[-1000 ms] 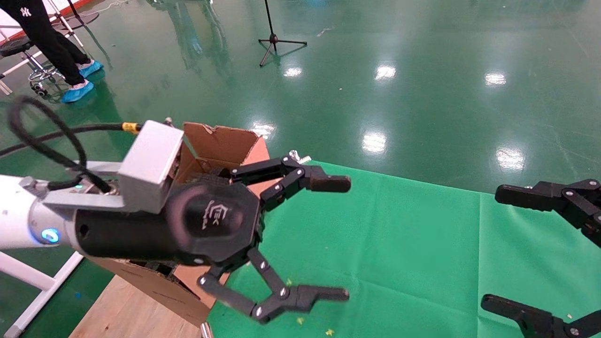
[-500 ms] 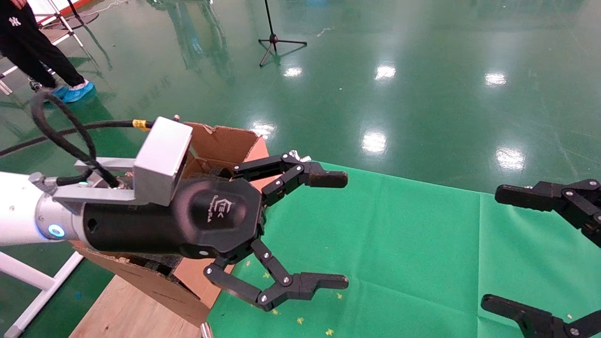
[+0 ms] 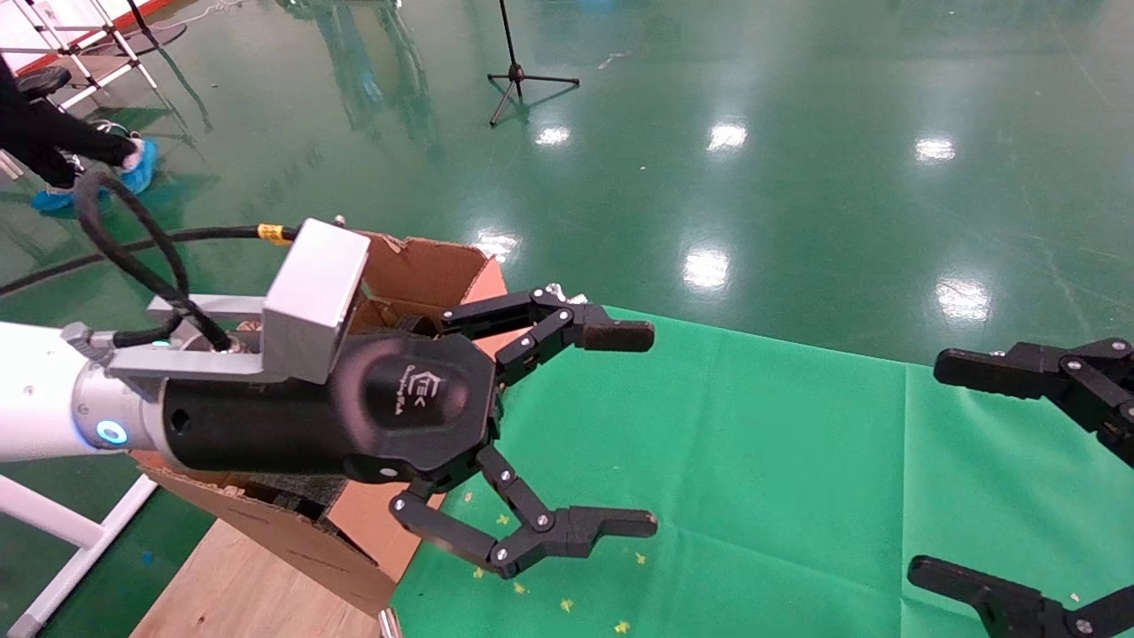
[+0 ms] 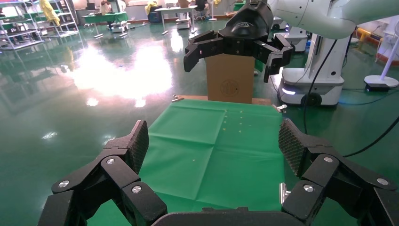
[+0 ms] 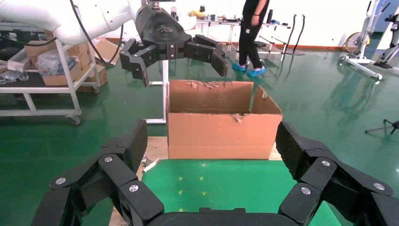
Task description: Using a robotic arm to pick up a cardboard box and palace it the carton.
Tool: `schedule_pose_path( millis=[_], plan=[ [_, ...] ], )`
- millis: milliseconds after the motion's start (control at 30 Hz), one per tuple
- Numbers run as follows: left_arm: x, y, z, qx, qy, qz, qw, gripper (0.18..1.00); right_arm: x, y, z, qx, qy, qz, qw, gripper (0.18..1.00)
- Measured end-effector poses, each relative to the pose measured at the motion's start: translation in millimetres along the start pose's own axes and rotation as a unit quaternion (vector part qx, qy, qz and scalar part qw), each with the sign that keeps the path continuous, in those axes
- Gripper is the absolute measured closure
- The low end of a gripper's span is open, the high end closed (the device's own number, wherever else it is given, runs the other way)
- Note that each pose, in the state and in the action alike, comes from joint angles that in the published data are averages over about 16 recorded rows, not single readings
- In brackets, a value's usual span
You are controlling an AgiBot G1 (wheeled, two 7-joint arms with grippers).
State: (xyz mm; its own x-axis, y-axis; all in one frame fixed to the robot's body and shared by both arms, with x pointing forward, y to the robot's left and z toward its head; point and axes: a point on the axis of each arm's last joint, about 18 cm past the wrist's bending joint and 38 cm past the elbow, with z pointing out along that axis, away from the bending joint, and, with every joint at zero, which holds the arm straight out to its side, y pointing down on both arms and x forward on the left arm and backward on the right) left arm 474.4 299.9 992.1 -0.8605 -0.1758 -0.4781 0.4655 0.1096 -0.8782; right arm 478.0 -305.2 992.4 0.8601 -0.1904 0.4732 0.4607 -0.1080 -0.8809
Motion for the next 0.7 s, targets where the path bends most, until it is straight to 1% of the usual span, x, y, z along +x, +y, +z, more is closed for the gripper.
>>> schedule_pose_path(
  millis=[700],
  plan=[
    [-1.0, 0.7, 0.1, -0.002, -0.001, -0.001, 1.0, 0.183, 0.0, 0.0, 0.0, 0.0, 0.0, 0.0, 1.0, 0.178]
  ],
)
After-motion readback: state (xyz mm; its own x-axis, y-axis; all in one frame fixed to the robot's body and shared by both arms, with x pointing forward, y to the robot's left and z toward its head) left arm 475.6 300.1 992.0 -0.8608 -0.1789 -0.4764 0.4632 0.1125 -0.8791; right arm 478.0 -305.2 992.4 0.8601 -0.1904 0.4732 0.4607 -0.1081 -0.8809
